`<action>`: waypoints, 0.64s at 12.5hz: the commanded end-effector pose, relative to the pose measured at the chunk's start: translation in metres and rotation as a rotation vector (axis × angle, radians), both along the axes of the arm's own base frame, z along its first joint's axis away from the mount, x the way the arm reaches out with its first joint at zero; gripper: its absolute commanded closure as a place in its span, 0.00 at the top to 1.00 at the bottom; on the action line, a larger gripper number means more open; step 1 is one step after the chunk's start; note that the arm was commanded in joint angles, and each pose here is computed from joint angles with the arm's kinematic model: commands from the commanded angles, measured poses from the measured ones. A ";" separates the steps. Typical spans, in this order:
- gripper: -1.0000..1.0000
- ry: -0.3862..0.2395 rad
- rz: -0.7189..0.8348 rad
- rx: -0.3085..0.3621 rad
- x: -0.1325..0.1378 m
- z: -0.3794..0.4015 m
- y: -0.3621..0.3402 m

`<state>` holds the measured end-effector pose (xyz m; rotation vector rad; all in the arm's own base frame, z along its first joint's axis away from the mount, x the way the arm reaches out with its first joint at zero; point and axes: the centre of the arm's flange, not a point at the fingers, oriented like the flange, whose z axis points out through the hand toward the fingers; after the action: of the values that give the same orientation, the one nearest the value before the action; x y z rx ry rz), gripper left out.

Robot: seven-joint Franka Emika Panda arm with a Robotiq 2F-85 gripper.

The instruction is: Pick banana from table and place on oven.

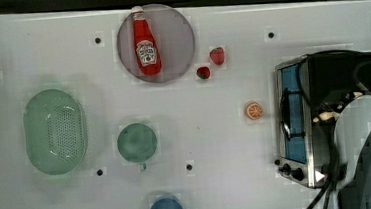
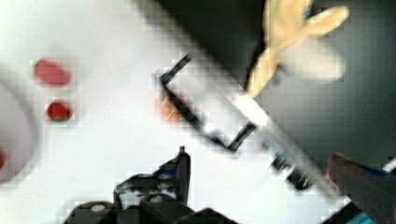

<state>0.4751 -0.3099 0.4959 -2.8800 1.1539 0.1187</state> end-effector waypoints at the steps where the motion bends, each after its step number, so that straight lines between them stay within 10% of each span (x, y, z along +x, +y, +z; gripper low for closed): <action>1: 1.00 -0.042 -0.056 0.025 0.029 0.059 0.113; 8: 1.00 -0.033 -0.346 -0.013 0.025 0.077 0.266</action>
<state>0.5032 -0.0240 0.6104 -2.7623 1.3266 -0.0913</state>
